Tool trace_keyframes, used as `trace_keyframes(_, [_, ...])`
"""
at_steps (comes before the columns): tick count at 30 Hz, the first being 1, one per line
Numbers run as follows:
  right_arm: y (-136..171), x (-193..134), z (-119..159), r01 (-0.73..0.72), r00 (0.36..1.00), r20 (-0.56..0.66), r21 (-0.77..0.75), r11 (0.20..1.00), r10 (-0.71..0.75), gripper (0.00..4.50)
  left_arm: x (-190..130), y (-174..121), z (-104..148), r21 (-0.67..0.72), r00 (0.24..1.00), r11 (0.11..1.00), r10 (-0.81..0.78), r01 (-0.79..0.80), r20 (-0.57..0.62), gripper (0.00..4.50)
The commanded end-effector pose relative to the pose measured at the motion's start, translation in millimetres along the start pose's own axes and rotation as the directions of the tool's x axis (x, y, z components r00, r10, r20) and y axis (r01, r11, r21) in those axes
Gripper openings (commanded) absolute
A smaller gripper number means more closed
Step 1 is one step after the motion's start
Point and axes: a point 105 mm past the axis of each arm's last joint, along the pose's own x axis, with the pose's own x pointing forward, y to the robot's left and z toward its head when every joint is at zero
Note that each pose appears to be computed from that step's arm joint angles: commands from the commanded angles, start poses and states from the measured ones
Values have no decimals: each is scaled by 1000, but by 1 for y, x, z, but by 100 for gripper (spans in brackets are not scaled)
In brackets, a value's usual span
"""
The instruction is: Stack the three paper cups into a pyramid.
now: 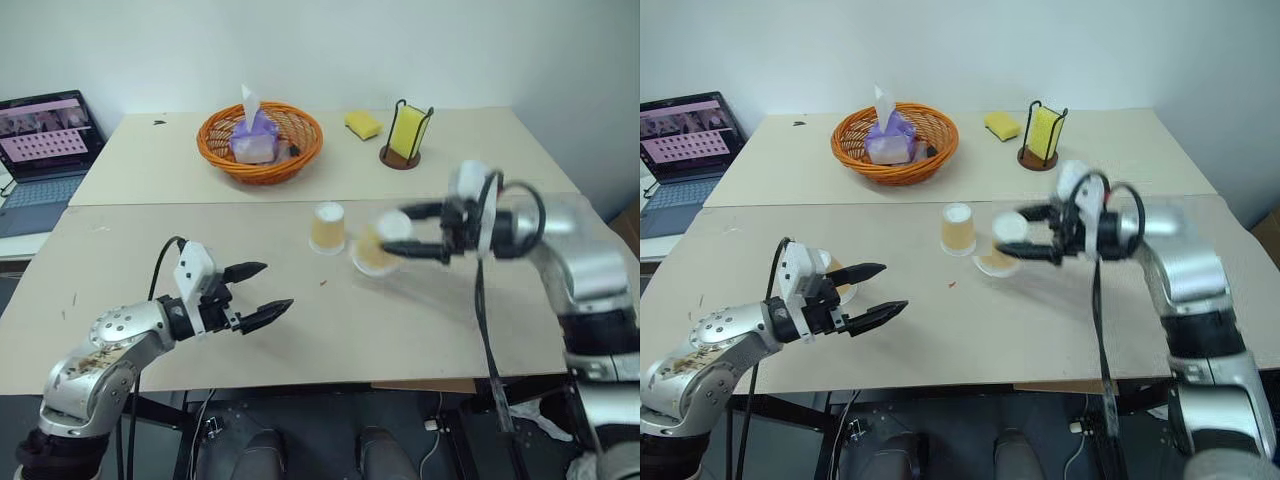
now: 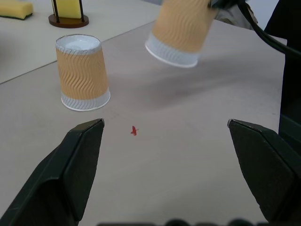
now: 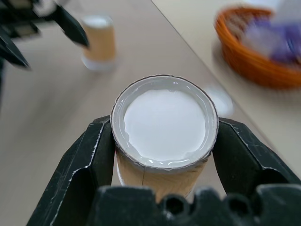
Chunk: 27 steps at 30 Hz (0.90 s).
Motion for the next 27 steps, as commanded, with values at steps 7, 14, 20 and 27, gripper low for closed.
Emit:
trace_keyframes(7, [-1, 97, -14, -195, 978, -75, 14, 981, 196, 275, -8, 3, 12, 15, 995, 996, 89, -90, 51, 450])
trace_keyframes(14, [9, 125, -29, -275, 958, -77, 43, 960, 278, 275, -26, -8, 14, 33, 987, 987, 157, -158, 32, 450])
trace_keyframes(20, [9, 135, -42, -283, 953, -97, 56, 957, 288, 275, -33, -12, 16, 29, 981, 981, 192, -192, 27, 450])
trace_keyframes(27, [4, 139, -50, -265, 956, -109, 73, 962, 272, 395, -34, -12, 15, 33, 979, 979, 200, -201, 22, 450])
